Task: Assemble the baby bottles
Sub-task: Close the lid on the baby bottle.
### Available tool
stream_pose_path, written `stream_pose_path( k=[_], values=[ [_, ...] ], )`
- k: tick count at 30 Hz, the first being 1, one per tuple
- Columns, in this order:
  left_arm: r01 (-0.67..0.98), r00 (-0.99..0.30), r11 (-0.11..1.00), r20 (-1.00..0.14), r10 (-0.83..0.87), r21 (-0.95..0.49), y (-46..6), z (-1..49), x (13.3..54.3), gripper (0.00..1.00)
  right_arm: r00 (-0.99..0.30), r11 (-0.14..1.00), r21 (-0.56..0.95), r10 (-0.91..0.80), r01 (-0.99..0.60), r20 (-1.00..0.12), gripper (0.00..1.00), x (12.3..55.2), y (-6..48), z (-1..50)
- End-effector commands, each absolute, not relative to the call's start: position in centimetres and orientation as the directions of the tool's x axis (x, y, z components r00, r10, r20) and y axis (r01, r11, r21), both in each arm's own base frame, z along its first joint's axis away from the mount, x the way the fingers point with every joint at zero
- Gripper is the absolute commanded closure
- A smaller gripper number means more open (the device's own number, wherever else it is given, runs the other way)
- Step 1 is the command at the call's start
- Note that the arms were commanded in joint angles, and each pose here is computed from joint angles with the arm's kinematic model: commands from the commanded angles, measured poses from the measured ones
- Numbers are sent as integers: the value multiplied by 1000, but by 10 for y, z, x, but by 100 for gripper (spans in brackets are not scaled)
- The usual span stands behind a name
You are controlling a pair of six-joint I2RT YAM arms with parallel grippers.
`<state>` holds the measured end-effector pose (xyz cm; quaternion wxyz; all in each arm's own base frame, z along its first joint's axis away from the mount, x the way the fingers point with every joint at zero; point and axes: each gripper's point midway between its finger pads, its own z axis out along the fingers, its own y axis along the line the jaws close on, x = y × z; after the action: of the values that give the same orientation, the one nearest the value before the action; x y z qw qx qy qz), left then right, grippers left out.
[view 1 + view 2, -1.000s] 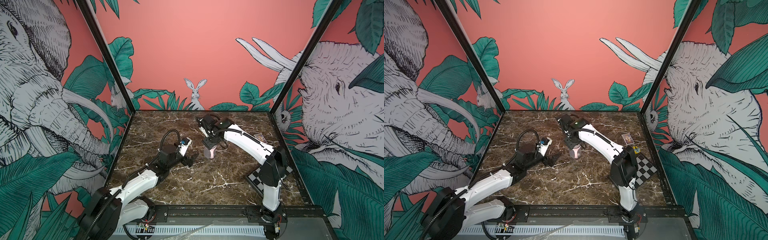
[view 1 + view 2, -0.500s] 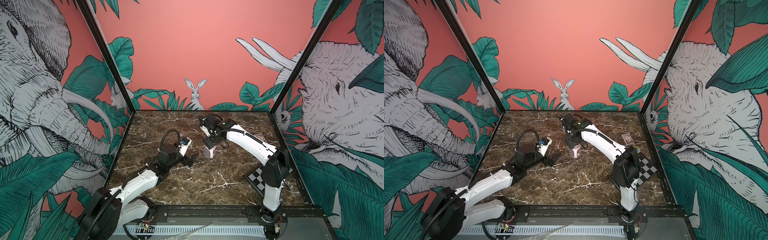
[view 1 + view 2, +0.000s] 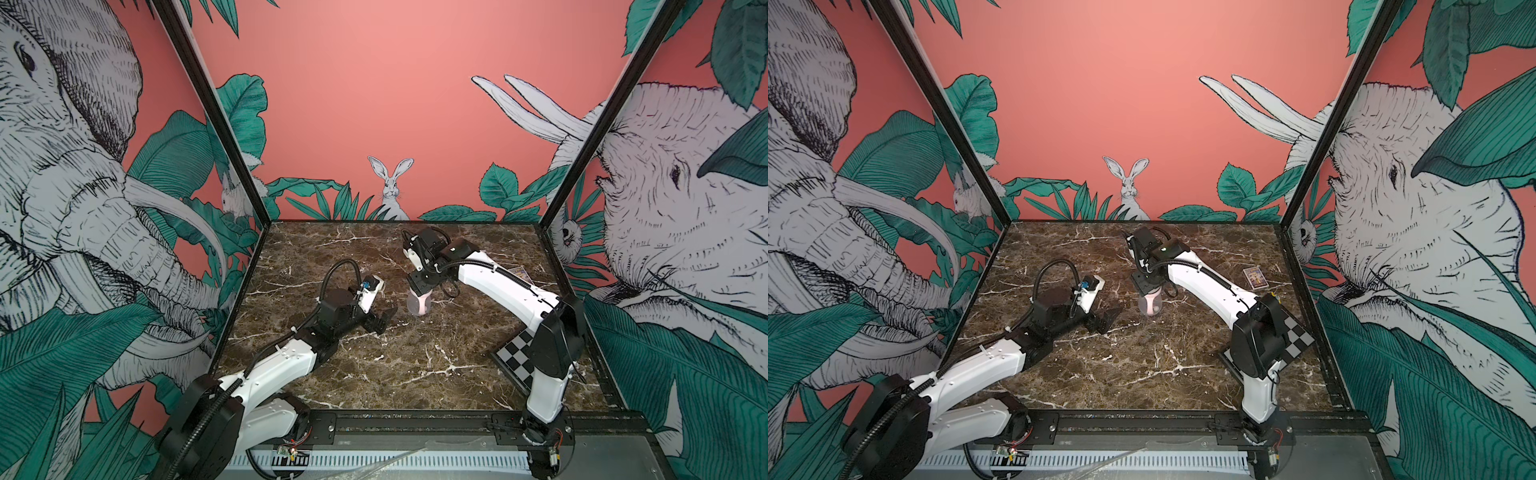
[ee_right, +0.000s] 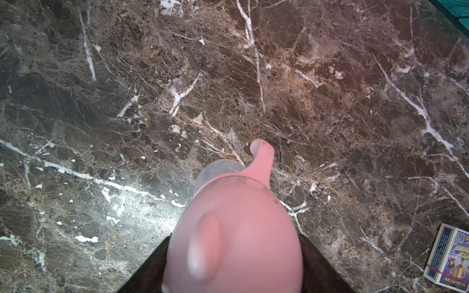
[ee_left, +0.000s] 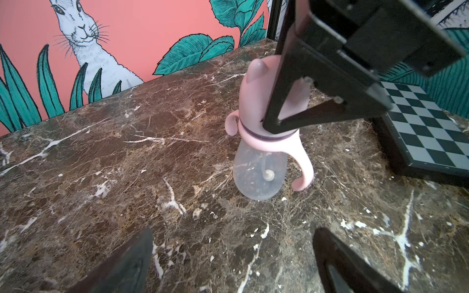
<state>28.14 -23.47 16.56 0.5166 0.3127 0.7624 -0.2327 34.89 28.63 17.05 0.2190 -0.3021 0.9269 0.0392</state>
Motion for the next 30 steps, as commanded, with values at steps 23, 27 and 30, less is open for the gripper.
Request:
stream_pose_path(
  k=[23, 27, 30],
  values=[
    [699, -227, 715, -940, 254, 25, -229, 193, 289, 1, -655, 790, -42, -536, -612, -532, 10, 344, 285, 240],
    [688, -216, 725, -946, 243, 29, -222, 207, 293, 1, -627, 806, -57, -501, -590, -596, 5, 351, 273, 261],
    [663, -228, 749, -948, 223, 16, -212, 216, 300, 1, -616, 825, -36, -449, -564, -647, 4, 357, 260, 276]
  ],
)
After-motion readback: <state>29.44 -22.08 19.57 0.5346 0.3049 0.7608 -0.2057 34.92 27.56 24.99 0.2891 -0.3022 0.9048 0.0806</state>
